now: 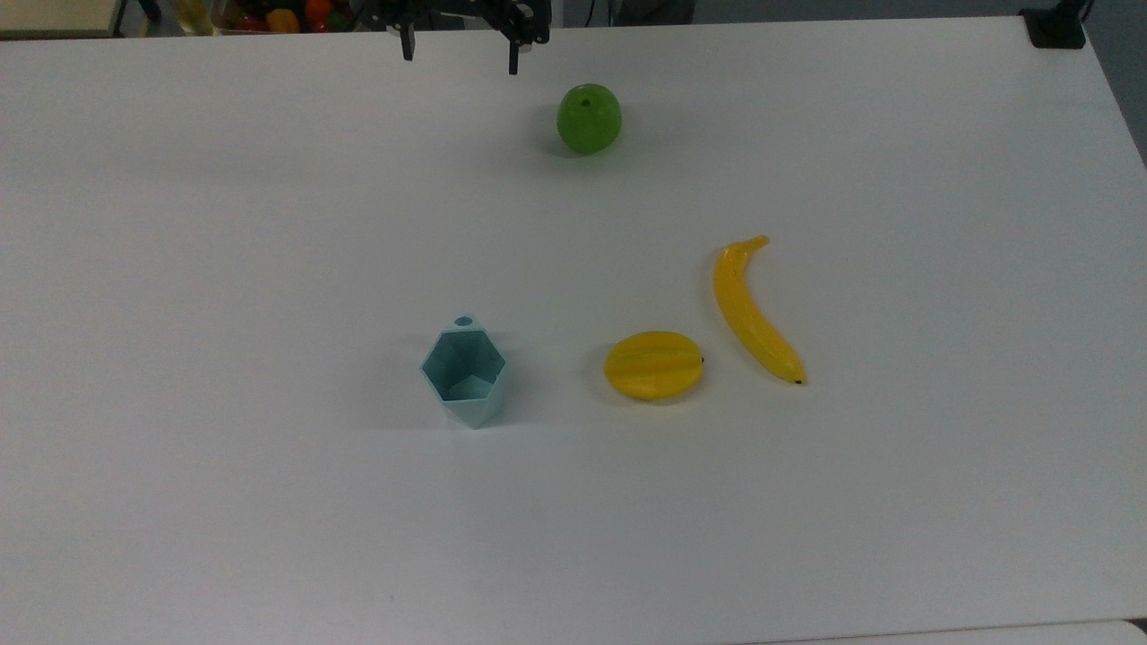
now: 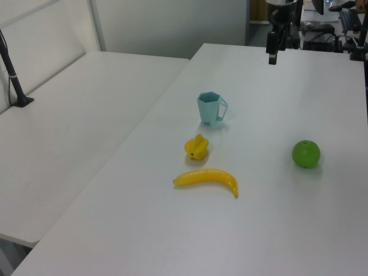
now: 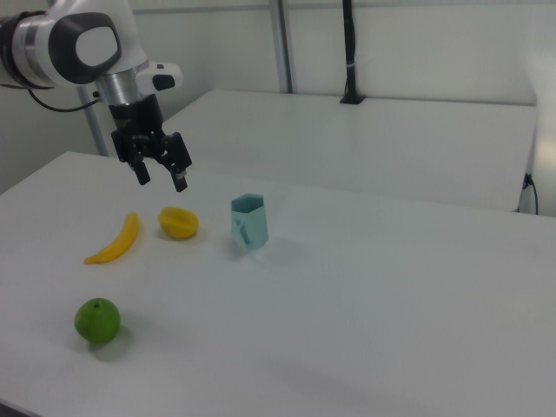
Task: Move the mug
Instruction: 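Move the gripper down toward the light-blue hexagonal mug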
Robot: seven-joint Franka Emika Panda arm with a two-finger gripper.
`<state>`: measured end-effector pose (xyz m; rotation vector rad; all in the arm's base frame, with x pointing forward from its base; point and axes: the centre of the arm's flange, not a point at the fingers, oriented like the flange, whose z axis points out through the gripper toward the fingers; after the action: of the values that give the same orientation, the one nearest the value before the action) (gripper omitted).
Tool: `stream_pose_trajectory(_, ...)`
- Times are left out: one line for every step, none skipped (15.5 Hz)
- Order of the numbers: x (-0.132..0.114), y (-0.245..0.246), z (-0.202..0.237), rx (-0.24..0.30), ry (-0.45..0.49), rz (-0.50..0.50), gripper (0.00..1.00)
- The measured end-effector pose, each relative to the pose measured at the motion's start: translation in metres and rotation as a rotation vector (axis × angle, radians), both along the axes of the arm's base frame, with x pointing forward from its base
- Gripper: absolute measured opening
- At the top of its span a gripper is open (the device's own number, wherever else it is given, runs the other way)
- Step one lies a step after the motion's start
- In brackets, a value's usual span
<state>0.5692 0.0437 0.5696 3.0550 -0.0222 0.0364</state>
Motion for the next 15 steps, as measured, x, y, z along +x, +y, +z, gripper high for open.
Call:
stream_pose_trajectory(0.006,0.001,-0.002,0.002,-0.027,0.017,1.0)
stream_pose_trajectory(0.013,0.002,-0.007,0.004,-0.055,0.033,1.0)
stream_pose_trajectory(0.022,0.003,-0.017,0.004,-0.077,0.046,1.0)
stream_pose_trajectory(0.032,0.003,-0.029,0.004,-0.094,0.053,1.0)
stream_pose_trajectory(0.041,0.003,-0.043,0.003,-0.105,0.058,1.0)
stream_pose_trajectory(0.05,0.003,-0.057,0.003,-0.115,0.063,1.0)
stream_pose_trajectory(0.059,0.002,-0.073,0.002,-0.124,0.065,1.0)
stream_pose_trajectory(0.067,0.002,-0.087,0.001,-0.132,0.068,1.0)
stream_pose_trajectory(0.076,0.004,-0.103,0.001,-0.145,0.072,1.0)
stream_pose_trajectory(0.083,0.005,-0.118,0.001,-0.158,0.076,1.0)
stream_pose_trajectory(0.09,0.006,-0.133,0.002,-0.172,0.08,1.0)
stream_pose_trajectory(0.097,0.007,-0.148,0.002,-0.183,0.084,1.0)
stream_pose_trajectory(0.102,0.008,-0.162,0.002,-0.19,0.087,1.0)
stream_pose_trajectory(0.106,0.008,-0.174,0.002,-0.195,0.089,1.0)
stream_pose_trajectory(0.109,0.008,-0.186,0.001,-0.2,0.091,1.0)
